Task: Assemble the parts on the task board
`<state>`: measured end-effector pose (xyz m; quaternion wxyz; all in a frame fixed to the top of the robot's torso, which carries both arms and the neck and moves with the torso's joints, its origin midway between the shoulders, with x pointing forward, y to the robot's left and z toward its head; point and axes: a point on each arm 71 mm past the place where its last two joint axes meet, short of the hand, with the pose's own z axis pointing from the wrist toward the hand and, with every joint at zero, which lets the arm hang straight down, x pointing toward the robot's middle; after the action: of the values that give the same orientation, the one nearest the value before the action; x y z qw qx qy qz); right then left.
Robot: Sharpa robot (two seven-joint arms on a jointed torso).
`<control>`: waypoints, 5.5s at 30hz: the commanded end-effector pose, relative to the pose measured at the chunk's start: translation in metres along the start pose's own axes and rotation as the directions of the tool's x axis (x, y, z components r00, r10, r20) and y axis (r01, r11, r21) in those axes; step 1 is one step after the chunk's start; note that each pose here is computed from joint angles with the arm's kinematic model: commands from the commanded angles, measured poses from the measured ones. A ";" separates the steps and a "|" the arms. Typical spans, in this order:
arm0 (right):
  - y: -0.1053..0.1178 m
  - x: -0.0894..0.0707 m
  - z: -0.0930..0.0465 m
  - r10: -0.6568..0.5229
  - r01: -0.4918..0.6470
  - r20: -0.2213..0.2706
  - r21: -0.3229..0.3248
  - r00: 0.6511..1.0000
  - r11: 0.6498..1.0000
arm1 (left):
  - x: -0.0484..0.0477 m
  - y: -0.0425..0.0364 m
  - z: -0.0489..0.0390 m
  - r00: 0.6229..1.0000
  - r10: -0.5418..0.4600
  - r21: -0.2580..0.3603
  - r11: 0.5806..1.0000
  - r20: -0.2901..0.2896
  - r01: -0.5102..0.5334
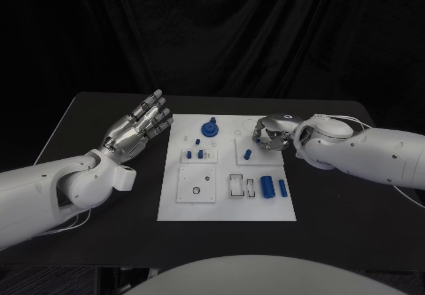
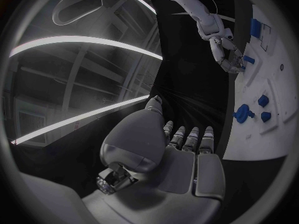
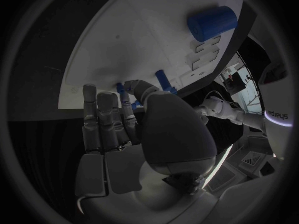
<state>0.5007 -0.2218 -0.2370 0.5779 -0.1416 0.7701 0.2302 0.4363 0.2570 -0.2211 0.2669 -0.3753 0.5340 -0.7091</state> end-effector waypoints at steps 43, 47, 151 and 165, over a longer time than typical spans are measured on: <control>-0.003 0.001 0.002 0.022 -0.021 0.105 -0.010 0.994 1.000 | 0.0007 -0.0017 0.0035 0.999 -0.034 0.081 0.996 -0.037 0.037; -0.003 -0.001 0.000 0.023 -0.022 0.124 -0.011 0.992 1.000 | 0.0005 -0.0011 0.0034 0.999 -0.035 0.076 0.996 -0.038 0.038; 0.172 0.036 0.010 -0.092 0.076 -0.027 -0.369 0.995 0.926 | 0.0061 0.0103 0.0136 0.996 -0.053 0.010 0.998 -0.069 0.054; 0.172 0.039 0.012 -0.095 0.067 -0.062 -0.352 0.994 0.933 | 0.0066 0.0118 0.0148 0.996 -0.055 0.003 0.998 -0.073 0.056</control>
<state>0.4157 -0.0661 -0.2421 0.5272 -0.2857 0.7239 0.3411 0.4452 0.2417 -0.2292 0.2346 -0.3654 0.5368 -0.7234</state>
